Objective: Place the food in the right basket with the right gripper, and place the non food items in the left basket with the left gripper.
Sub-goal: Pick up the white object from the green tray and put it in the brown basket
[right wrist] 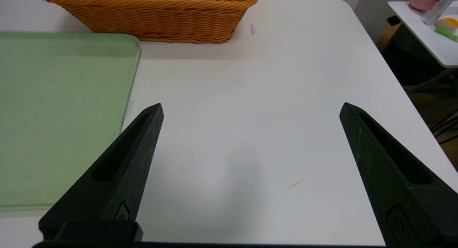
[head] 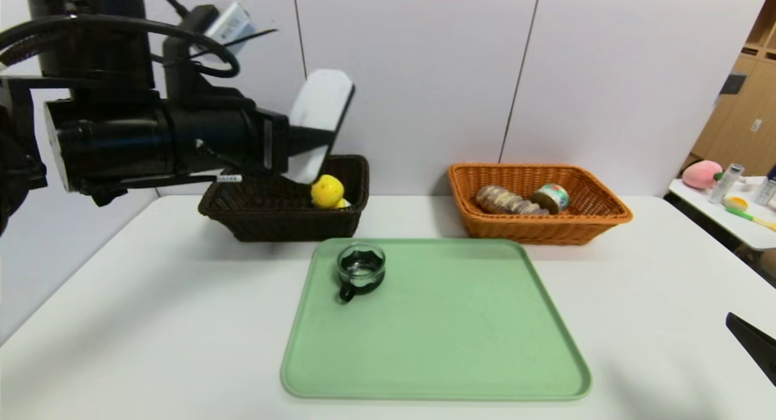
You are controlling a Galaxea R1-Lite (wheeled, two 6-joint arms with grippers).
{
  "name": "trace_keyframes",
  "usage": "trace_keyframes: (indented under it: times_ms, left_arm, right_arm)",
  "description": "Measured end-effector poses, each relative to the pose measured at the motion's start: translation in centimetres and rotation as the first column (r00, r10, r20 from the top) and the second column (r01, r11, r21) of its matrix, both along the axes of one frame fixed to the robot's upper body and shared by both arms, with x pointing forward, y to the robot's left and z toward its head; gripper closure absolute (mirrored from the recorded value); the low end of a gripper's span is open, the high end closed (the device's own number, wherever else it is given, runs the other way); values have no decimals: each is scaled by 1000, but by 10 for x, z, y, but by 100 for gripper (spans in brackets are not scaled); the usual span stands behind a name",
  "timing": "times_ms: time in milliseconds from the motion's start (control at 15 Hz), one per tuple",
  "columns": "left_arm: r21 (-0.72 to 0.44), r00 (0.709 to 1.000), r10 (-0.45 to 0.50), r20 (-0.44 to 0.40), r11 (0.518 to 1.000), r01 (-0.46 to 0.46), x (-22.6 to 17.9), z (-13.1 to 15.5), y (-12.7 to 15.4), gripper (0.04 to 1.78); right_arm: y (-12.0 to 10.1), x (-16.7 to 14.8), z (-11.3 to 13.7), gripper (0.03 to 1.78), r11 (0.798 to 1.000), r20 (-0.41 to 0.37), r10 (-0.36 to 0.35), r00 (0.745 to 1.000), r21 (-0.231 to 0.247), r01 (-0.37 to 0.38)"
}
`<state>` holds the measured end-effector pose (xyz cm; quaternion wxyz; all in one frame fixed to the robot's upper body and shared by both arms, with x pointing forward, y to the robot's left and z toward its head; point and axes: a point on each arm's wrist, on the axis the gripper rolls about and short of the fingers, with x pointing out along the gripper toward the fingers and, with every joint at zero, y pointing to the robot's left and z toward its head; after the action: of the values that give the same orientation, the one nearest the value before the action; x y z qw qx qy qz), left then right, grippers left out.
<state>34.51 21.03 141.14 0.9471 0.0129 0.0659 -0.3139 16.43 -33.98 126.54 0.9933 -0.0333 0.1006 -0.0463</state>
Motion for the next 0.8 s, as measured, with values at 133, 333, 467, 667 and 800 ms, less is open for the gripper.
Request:
trace_keyframes:
  times_ms: [133,333,467,667,800]
  left_arm:
    - [-84,983,184,4,979,-183,25,-3,30,84]
    - [-80,930,361,63,931,-356,66,-22,60,84]
    - [-34,893,437,106,899,-436,91,-40,71,84]
    - [26,865,489,110,869,-494,119,-69,74,84]
    - [45,847,514,137,850,-524,134,-83,74,84]
  right_arm:
    - [0,0,0,11,1000,3,1,1000,0,-1]
    - [0,-1,1,11,1000,11,3,1000,-5,-2]
    - [0,-3,1,11,1000,17,3,1000,-6,-3]
    - [0,-7,-2,11,1000,23,2,1000,-8,-1]
    - [0,-10,-4,11,1000,12,1,1000,-11,-1]
